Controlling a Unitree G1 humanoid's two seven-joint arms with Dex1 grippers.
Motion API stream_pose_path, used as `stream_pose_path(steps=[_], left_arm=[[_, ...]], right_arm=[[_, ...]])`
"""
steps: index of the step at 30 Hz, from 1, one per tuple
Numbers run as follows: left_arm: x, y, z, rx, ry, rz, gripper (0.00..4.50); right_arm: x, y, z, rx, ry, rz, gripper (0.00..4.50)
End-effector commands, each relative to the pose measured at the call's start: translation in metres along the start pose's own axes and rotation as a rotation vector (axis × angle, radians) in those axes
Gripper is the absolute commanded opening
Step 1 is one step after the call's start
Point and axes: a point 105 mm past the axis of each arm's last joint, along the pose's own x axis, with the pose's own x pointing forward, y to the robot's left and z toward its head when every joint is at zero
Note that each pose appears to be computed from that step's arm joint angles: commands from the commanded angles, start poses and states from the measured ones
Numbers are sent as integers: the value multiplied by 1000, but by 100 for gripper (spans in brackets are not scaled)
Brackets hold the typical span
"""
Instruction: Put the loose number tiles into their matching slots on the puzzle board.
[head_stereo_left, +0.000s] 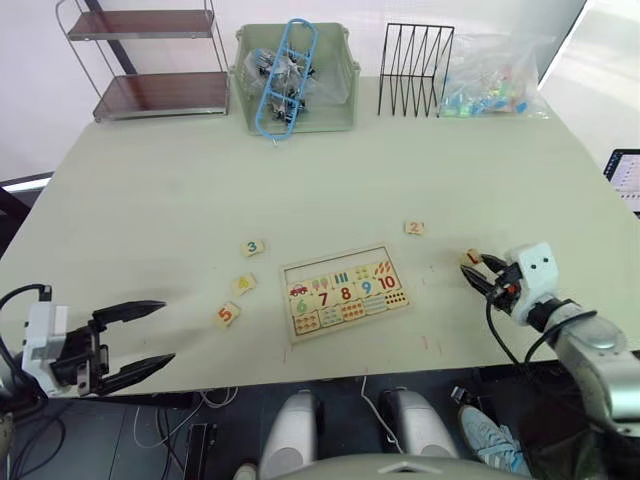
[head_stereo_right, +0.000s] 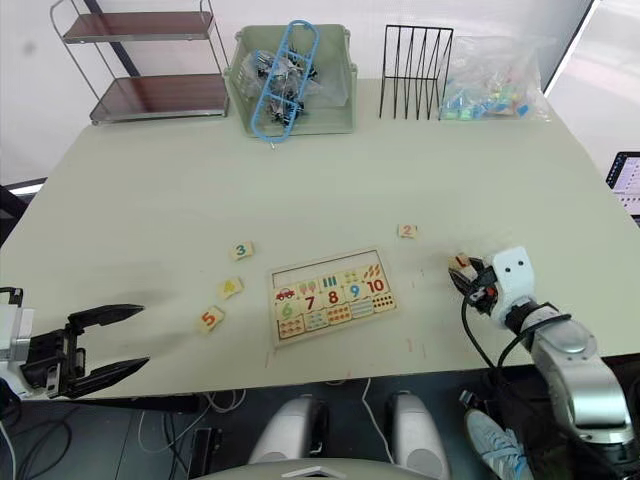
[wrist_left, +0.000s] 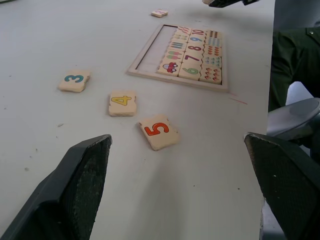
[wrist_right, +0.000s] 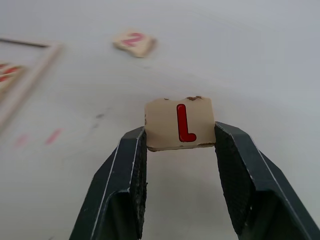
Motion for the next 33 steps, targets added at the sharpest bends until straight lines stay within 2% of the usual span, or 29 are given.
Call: stream_pose_path(steps=[1, 5, 9, 14, 17, 20, 25, 33], left_arm=[[3, -6, 6, 32, -24, -48, 450], [6, -8, 6, 34, -30, -63, 450], [7, -10, 7, 37, -31, -72, 450], [7, -12, 7, 40, -30, -77, 450], [8, -14, 11, 50, -41, -89, 450], [9, -17, 15, 54, -47, -100, 450], [10, -21, 21, 55, -53, -108, 450], [15, -28, 30, 55, -63, -122, 450]], right_arm=[[0, 6, 21, -115, -32, 250, 142], [9, -1, 33, -270, -20, 426, 142], [9, -1, 35, -388, 27, 675, 142], [16, -10, 39, -580, 72, 889, 142], [25, -12, 41, -658, 94, 948, 142], [32, -15, 35, -867, 154, 1007, 142], [39, -12, 29, -1050, 218, 1116, 142], [48, -7, 27, -1153, 245, 1182, 142]])
